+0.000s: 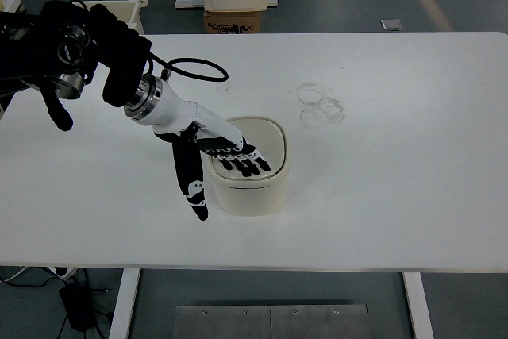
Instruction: Open trash can
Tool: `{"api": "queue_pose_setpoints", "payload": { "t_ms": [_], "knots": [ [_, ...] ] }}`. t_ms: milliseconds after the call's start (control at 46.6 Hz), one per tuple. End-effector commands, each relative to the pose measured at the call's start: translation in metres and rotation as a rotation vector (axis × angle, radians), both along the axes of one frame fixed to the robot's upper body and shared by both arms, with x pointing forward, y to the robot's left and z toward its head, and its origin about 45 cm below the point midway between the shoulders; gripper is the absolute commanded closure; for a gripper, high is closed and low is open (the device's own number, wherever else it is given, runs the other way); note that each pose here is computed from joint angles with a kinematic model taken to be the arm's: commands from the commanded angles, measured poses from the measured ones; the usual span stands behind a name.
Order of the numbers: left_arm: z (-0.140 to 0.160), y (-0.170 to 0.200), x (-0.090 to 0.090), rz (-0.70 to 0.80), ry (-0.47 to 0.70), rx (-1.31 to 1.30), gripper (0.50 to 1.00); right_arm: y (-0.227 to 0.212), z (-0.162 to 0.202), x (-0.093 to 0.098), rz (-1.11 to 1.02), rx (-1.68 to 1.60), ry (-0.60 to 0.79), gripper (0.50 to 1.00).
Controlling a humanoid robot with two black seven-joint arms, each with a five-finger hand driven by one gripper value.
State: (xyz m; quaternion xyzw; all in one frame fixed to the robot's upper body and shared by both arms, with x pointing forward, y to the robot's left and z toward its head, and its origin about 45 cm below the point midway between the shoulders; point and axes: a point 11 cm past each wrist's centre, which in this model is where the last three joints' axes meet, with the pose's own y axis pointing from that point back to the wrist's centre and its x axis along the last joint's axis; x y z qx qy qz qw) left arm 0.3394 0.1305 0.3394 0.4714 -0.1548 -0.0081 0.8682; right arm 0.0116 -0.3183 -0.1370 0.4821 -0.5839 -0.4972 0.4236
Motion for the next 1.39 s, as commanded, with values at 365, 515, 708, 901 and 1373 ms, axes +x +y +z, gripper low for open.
{"api": "queue_pose_setpoints", "payload": {
  "t_ms": [365,515,708,901,1373],
  "knots": [
    [0.011,-0.006,0.002,-0.011,-0.026,-0.01,0.5,0.0,0.0,0.0,0.0,0.0,0.002,0.507],
    [0.038,-0.01,0.009,-0.006,-0.087,-0.034,0.5,0.0,0.0,0.0,0.0,0.0,0.0,0.507],
    [0.094,-0.017,0.04,0.063,-0.204,-0.175,0.5,0.0,0.0,0.0,0.0,0.0,0.002,0.507],
    [0.165,0.027,0.085,0.272,-0.319,-0.374,0.5,0.0,0.0,0.0,0.0,0.0,0.0,0.507],
    [0.173,0.129,0.132,0.715,-0.125,-0.913,0.5,0.0,0.0,0.0,0.0,0.0,0.0,0.507]
  ]
}}
